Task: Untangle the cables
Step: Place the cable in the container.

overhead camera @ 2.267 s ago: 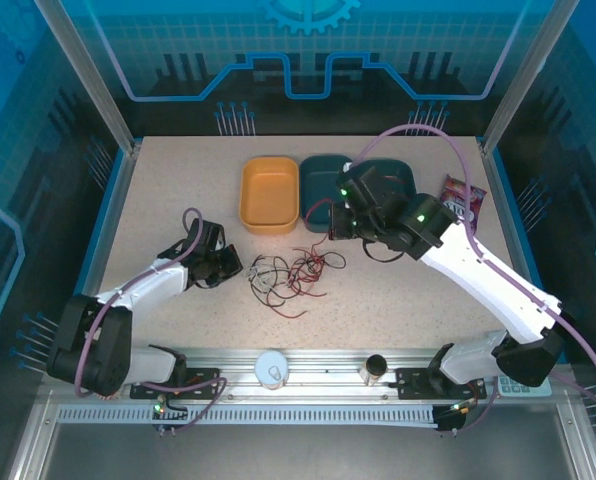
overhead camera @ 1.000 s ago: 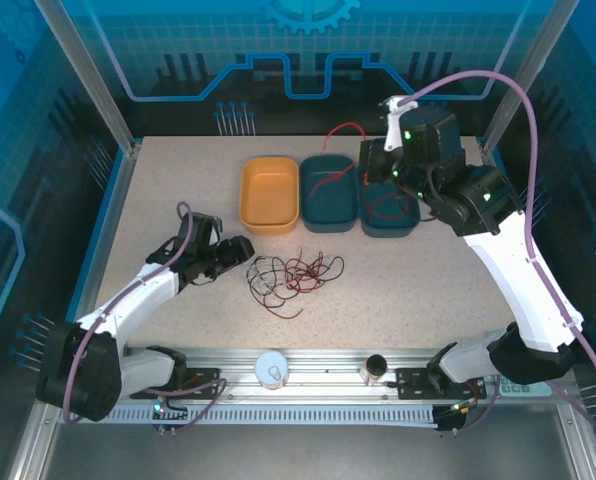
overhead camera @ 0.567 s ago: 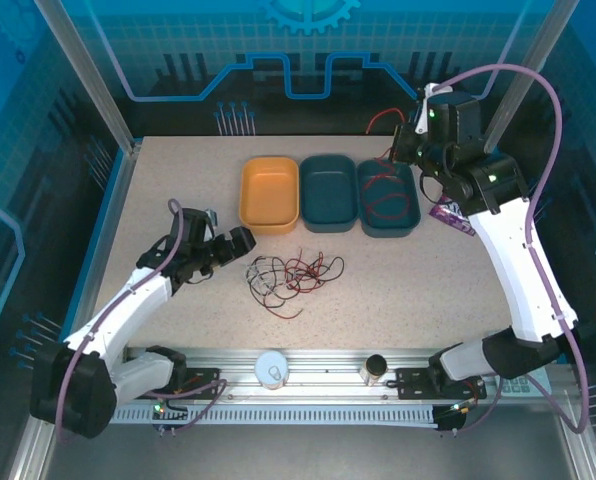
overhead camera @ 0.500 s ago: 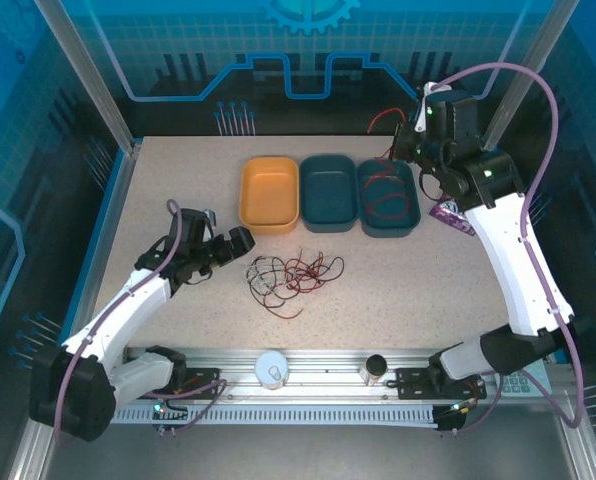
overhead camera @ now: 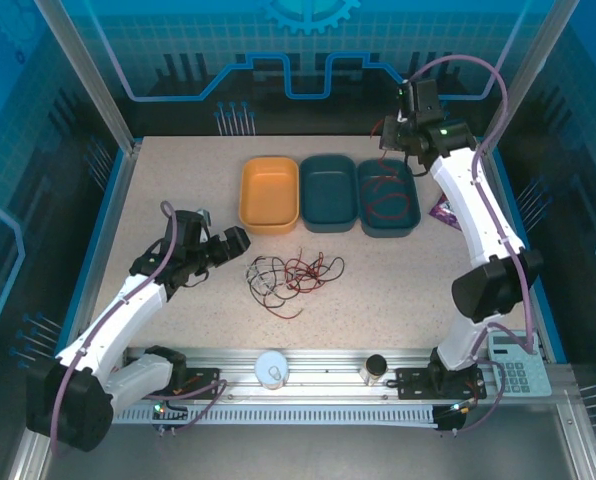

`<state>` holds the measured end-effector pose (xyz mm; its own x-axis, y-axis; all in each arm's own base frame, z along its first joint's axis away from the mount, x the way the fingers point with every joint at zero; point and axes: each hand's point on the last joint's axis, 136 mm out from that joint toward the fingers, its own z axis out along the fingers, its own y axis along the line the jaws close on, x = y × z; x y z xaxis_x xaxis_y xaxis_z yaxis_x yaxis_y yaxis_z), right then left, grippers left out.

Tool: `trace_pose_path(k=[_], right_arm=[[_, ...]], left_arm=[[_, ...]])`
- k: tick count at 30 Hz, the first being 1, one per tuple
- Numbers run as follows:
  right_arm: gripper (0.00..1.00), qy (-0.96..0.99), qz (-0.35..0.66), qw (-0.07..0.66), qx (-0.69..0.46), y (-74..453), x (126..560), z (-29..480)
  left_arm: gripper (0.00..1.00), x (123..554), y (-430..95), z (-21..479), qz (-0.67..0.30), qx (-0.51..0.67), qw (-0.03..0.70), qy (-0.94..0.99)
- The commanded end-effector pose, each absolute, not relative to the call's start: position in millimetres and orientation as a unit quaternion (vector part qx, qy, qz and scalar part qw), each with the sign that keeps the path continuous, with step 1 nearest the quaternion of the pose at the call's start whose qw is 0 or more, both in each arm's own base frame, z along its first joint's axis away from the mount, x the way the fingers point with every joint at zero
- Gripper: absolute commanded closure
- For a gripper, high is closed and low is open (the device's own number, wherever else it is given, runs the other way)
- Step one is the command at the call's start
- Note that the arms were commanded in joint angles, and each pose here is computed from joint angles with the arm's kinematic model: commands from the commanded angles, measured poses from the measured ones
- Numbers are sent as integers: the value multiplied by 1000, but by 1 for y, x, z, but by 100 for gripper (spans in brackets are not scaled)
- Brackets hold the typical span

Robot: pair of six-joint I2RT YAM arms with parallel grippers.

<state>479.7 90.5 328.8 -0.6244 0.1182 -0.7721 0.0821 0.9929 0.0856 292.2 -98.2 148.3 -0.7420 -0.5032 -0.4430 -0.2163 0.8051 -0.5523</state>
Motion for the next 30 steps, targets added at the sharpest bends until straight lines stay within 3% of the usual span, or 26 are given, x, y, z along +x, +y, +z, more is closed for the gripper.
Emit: trace_pose_path(k=[1, 13, 30], right_arm=[[100, 902, 0, 427, 58, 79, 491, 326], [100, 941, -40, 323, 96, 54, 485, 238], [100, 980, -48, 167, 100, 58, 471, 116]], left_arm=[[1, 293, -93, 161, -231, -192, 313, 901], [1, 290, -83, 168, -210, -197, 333, 898], [1, 284, -80, 173, -210, -197, 340, 895]])
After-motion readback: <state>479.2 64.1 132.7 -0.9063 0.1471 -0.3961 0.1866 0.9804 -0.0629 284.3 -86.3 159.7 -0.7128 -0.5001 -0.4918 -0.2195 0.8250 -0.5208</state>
